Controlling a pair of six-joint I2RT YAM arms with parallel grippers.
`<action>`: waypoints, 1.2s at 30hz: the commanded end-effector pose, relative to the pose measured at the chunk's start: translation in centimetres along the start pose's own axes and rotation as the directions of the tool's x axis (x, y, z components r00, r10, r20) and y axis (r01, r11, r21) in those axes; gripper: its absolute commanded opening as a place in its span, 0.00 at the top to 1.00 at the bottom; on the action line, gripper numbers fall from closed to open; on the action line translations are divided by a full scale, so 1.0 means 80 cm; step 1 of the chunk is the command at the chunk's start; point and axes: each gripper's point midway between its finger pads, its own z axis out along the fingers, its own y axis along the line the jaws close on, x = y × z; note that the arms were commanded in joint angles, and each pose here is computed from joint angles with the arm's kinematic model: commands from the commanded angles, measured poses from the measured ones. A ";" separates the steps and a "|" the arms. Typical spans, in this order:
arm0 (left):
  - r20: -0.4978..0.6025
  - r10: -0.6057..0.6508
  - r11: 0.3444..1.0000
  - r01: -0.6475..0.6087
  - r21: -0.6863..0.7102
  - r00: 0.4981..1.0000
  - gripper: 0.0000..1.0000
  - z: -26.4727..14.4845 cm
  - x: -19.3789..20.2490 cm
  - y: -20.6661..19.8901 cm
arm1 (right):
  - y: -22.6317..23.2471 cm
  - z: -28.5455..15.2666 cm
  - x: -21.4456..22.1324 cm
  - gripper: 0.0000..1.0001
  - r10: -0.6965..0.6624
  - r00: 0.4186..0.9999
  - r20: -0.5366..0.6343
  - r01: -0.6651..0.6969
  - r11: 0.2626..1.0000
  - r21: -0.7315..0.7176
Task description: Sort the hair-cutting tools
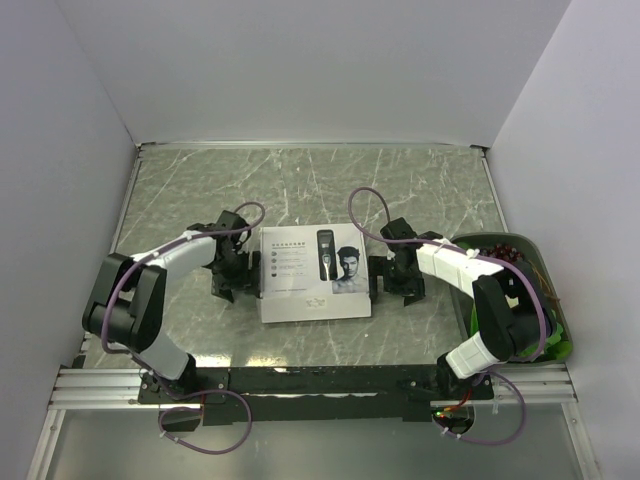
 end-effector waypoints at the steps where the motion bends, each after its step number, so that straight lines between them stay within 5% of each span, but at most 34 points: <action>1: -0.057 0.027 0.934 -0.004 0.358 0.998 0.20 -0.023 0.023 -0.091 | 0.051 -0.007 -0.021 0.00 -0.028 0.999 0.038 0.034 0.987 -0.156; 12: -0.128 0.073 0.903 -0.011 0.430 0.989 0.23 -0.035 0.065 -0.092 | 0.058 -0.009 -0.025 0.00 -0.025 0.999 0.026 0.030 0.984 -0.176; 21: -0.134 0.070 0.901 -0.006 0.433 0.988 0.48 -0.032 0.065 -0.092 | 0.060 -0.009 -0.026 0.00 -0.019 0.999 0.027 0.024 0.984 -0.175; 26: -0.081 0.041 0.934 -0.009 0.358 0.996 0.57 -0.030 0.048 -0.081 | 0.058 -0.009 -0.027 0.00 -0.017 0.999 0.035 0.023 0.985 -0.168; 36: 0.167 -0.034 0.991 0.012 0.131 0.985 0.47 -0.038 -0.032 -0.048 | 0.057 -0.006 -0.055 0.00 -0.024 0.995 0.095 0.037 0.991 -0.132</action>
